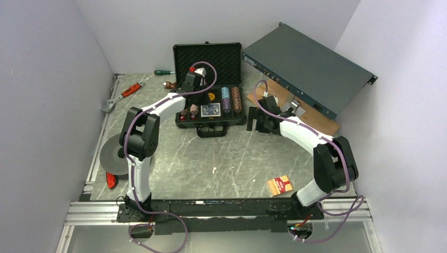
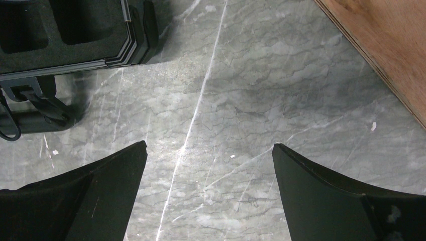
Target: Pack up texas hold em set
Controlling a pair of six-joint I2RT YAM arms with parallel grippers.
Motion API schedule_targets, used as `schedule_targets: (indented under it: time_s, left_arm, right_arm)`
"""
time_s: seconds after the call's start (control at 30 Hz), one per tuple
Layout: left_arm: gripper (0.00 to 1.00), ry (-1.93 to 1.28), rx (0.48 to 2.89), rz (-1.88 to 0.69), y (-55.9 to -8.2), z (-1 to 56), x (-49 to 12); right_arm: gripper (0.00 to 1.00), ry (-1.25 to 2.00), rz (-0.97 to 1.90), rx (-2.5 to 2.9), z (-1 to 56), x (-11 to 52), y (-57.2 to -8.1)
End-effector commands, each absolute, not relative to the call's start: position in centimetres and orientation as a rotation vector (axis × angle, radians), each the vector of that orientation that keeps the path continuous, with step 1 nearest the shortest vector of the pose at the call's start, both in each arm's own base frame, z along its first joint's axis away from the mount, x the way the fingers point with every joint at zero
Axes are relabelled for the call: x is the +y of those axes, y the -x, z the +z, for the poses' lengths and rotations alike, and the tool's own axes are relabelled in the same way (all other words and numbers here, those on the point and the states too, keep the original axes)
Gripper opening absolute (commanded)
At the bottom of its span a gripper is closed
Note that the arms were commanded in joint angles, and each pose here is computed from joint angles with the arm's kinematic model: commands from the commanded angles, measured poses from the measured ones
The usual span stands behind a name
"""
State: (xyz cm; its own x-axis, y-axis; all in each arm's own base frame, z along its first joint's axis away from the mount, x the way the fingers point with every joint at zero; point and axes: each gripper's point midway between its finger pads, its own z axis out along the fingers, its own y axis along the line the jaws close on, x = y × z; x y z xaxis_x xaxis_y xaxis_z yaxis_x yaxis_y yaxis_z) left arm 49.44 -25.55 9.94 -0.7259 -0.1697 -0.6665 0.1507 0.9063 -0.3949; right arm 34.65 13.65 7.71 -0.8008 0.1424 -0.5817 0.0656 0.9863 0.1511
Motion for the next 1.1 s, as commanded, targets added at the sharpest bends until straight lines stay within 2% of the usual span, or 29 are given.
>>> schedule_targets:
  time_s: [0.0, 1.07]
  left_arm:
    - [0.14, 0.016, 2.29, -0.565, -49.6, 11.1, -25.9]
    - [0.14, -0.05, 2.386, -0.492, -45.6, 8.3, -25.0]
  right_arm:
    - [1.0, -0.145, 0.18, 2.43, 10.0, 13.8, -36.0]
    - [1.0, -0.145, 0.185, 2.426, 10.2, 13.8, -35.9]
